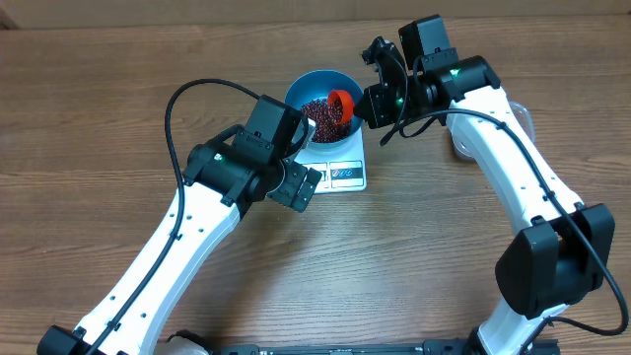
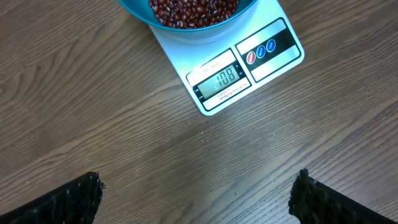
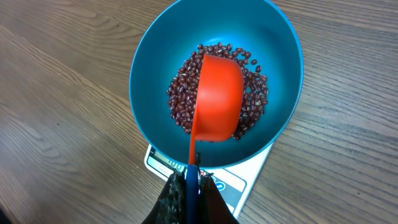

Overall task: Scoop item into bowl and weigh 150g on scale
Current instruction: 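Tilt the scoop over the teal bowl to pour beans in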

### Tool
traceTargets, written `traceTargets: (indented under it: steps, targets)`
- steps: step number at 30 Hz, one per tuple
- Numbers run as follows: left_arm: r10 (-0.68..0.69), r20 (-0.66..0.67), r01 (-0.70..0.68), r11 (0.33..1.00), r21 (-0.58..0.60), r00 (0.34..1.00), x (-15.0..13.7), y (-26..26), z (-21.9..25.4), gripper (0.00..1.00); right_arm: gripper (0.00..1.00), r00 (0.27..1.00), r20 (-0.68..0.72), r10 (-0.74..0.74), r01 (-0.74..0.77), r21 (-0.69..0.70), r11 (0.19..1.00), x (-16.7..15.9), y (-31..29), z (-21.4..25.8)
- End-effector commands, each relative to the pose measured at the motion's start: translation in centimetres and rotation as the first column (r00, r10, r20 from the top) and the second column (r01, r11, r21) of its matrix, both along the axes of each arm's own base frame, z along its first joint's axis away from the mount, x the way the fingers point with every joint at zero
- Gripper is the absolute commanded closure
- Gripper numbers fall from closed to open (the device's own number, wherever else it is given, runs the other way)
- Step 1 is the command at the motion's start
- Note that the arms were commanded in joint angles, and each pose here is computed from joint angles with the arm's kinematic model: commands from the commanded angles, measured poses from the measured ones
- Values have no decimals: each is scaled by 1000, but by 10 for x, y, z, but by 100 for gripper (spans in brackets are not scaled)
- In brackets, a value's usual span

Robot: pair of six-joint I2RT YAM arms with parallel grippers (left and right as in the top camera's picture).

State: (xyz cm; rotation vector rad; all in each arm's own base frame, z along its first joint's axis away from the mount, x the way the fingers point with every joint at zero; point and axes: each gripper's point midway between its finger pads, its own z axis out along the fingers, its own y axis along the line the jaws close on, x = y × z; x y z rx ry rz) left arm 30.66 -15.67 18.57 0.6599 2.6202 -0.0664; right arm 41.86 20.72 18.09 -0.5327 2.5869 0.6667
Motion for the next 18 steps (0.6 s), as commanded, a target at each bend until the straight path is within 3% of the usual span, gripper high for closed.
traceTargets:
  steps: [1,6,8,10,14,18]
  targets:
    - [-19,6,19,1000,-7,1000,-2,-1,2,0,97,999,36,-8,8,9,1000,7,1,12]
    - [-19,6,19,1000,-7,1000,-2,-1,2,0,96,1000,23,-18,17,27,999,6,3,13]
    - [-19,6,19,1000,-7,1000,-2,-1,2,0,96,991,54,122,-125,47,991,-5,15,16]
    - [-20,6,20,1000,-7,1000,-2,-1,2,0,97,983,70,170,-173,35,984,-9,17,15]
    - [-20,6,20,1000,-7,1000,-2,-1,2,0,96,999,46,-22,23,-24,999,9,0,10]
    - [-20,6,20,1000,-7,1000,-2,-1,2,0,96,998,44,-49,50,-24,998,11,-2,10]
